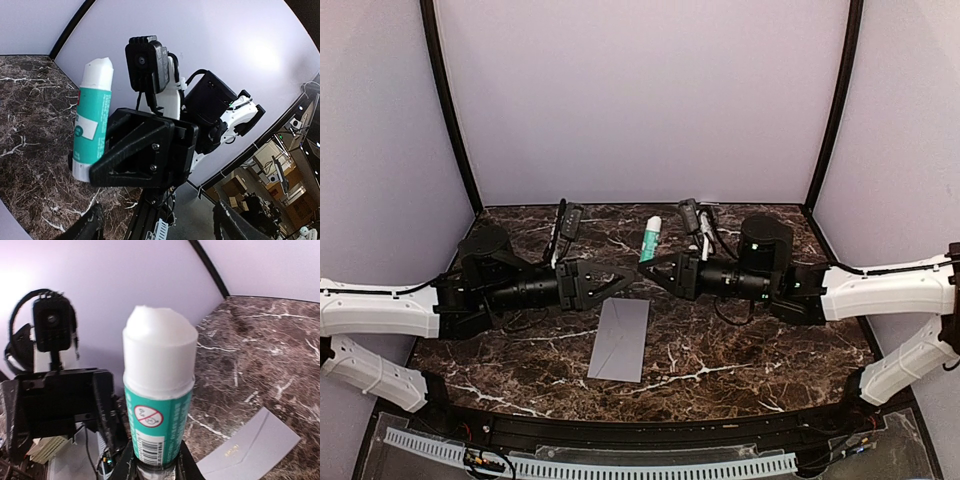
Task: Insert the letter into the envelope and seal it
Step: Screw the solid glue.
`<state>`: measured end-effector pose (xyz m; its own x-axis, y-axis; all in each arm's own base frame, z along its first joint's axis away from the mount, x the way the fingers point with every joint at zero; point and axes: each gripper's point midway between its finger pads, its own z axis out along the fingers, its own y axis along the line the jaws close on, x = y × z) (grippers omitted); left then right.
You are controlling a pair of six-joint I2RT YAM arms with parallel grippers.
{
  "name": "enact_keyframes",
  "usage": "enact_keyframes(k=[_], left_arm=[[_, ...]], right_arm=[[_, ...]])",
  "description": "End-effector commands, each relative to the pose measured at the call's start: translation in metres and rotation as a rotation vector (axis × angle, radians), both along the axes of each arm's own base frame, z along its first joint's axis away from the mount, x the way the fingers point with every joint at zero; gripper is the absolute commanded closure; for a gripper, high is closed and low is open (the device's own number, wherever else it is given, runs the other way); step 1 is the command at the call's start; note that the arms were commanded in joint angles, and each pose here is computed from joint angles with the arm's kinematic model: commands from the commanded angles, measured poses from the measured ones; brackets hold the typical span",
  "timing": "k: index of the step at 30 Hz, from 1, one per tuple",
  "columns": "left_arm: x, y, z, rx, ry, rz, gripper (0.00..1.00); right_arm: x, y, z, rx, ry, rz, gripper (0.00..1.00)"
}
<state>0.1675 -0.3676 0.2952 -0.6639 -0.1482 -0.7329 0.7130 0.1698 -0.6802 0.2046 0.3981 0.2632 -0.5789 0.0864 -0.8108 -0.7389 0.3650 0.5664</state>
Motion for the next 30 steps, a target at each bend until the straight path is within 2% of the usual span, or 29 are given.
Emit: enact_keyframes(k=[1, 9, 15, 21, 30], left_arm=[[-0.016, 0.004, 0.027, -0.069, -0.075, -0.070, 0.26], [-0.020, 0.011, 0.052, -0.123, -0.128, -0.086, 0.25], [-0.041, 0.010, 0.067, -0.175, -0.192, -0.206, 0.24], [-0.055, 0.005, 0.071, -0.193, -0.214, -0.307, 0.24], [-0.051, -0.006, 0.062, -0.179, -0.182, -0.329, 0.31]], right_arm=[[-0.053, 0.005, 0.062, 0.235, -0.127, 0.323, 1.00], [-0.097, 0.002, 0.073, 0.273, -0.136, 0.587, 1.00], [-0.113, 0.001, 0.068, 0.280, -0.088, 0.703, 1.00], [-0.115, 0.007, 0.060, 0.272, -0.047, 0.743, 1.00], [-0.111, 0.015, 0.049, 0.240, -0.006, 0.748, 1.00]])
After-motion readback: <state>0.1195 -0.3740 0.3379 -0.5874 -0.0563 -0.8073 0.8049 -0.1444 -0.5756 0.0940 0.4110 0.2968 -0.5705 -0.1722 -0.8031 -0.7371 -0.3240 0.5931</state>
